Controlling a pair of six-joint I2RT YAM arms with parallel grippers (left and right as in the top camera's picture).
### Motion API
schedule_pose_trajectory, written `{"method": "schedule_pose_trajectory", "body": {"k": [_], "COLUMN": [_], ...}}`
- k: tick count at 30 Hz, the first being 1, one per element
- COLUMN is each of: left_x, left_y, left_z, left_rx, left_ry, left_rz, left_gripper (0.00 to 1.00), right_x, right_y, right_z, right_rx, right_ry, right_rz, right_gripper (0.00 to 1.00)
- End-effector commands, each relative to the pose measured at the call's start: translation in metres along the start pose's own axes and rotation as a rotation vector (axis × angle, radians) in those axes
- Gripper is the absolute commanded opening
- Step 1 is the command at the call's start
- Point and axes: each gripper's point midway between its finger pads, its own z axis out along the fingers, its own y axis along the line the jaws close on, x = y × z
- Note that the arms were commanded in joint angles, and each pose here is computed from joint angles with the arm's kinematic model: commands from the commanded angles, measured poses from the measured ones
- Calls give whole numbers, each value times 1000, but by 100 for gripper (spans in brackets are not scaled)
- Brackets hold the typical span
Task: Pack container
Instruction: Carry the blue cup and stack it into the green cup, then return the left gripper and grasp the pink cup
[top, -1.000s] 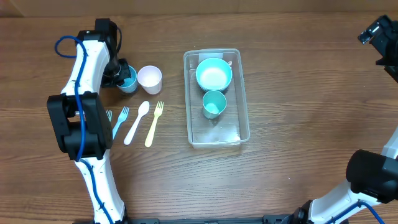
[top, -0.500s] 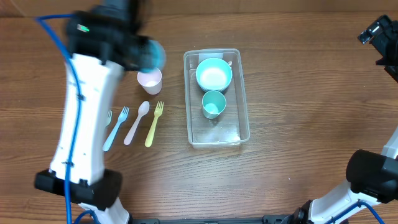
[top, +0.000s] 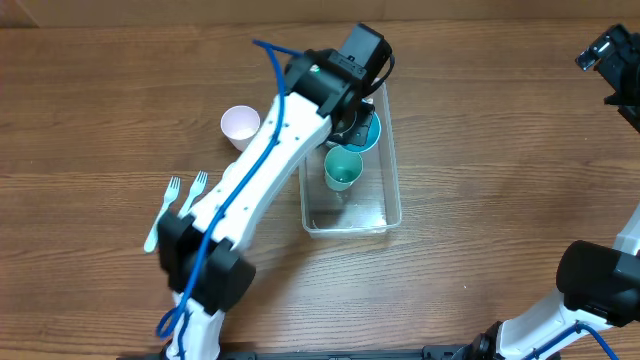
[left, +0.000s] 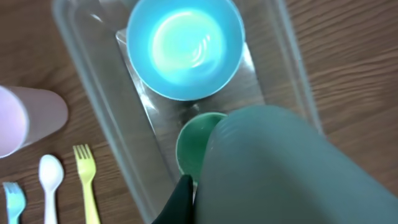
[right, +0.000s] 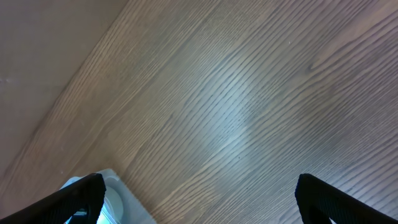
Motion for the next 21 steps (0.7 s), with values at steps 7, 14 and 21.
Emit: {"method": "schedule_pose_trajectory", "body": {"k": [7, 14, 21], "left_x": [30, 43, 41], "left_y": [5, 15, 14], "left_z": [76, 72, 71], "left_rx": [-76, -131, -129], "left_ry": [210, 256, 251], "left_rz": [-51, -95, -94], "left_gripper": [4, 4, 31], "right_x": [-2, -2, -2], "right_y": [2, 2, 2], "right_z": [-7, -7, -7], "right_rx": [-6, -6, -6], "right_ry": [-23, -23, -23], "right_rz": [1, 1, 1], "right_gripper": [100, 100, 100]}}
